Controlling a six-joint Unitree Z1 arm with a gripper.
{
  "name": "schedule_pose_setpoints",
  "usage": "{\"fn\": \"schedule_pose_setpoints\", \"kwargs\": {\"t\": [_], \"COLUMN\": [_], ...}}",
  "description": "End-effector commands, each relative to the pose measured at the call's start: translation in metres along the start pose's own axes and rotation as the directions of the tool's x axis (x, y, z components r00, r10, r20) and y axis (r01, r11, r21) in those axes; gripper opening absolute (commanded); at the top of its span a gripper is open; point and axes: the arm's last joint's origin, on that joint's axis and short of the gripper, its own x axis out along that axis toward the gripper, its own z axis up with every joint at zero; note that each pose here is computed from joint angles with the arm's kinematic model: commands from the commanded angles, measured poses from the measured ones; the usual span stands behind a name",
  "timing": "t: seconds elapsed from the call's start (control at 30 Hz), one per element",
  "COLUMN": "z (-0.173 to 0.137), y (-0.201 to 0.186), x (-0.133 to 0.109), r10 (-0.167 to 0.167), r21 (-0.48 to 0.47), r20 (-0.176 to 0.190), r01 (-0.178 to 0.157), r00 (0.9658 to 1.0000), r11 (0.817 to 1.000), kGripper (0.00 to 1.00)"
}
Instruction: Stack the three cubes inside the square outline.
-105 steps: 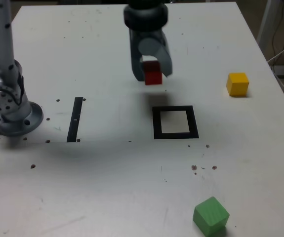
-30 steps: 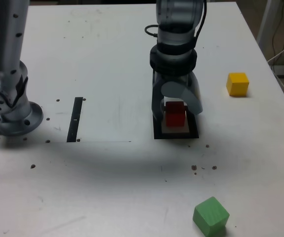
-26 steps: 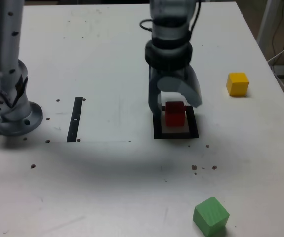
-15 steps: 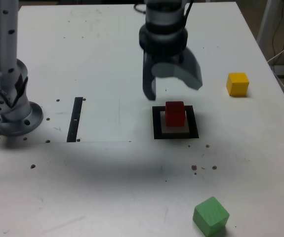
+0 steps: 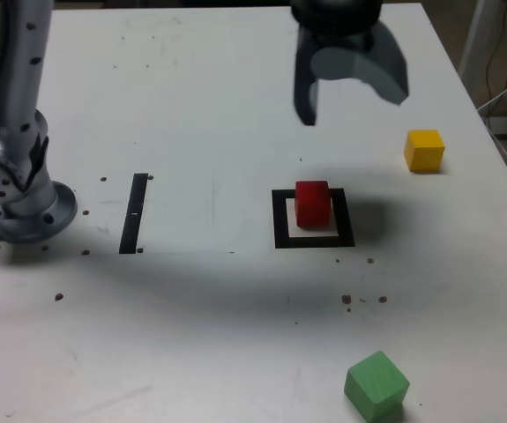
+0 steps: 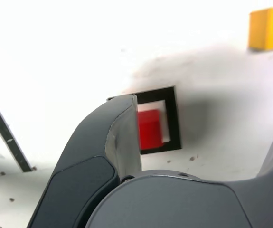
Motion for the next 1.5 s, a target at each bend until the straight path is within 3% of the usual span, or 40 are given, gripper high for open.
{"fn": "schedule_pose_setpoints", "kwargs": {"t": [0.0,0.37,0.77,1.2,1.47], "z": [0.010,0.046,0.067,0.089,0.103], "y": [0.007,0.031,0.050,0.056,0.058], "x": [0.003,-0.001,0.018,0.057,0.084], "r10": [0.003,0.011,-0.025,-0.055,-0.048], "r21": [0.005,0.025,0.042,0.051,0.048], "r20": [-0.002,0.033,0.041,-0.001,-0.023], "r01": [-0.003,-0.012,0.023,0.055,0.049], "r00": [1.0000,0.9994,0.9989,0.9985,0.9986], "r11": [1.000,1.000,0.999,0.997,0.998], "kGripper": [0.99,0.99,0.99,0.99,0.95]}}
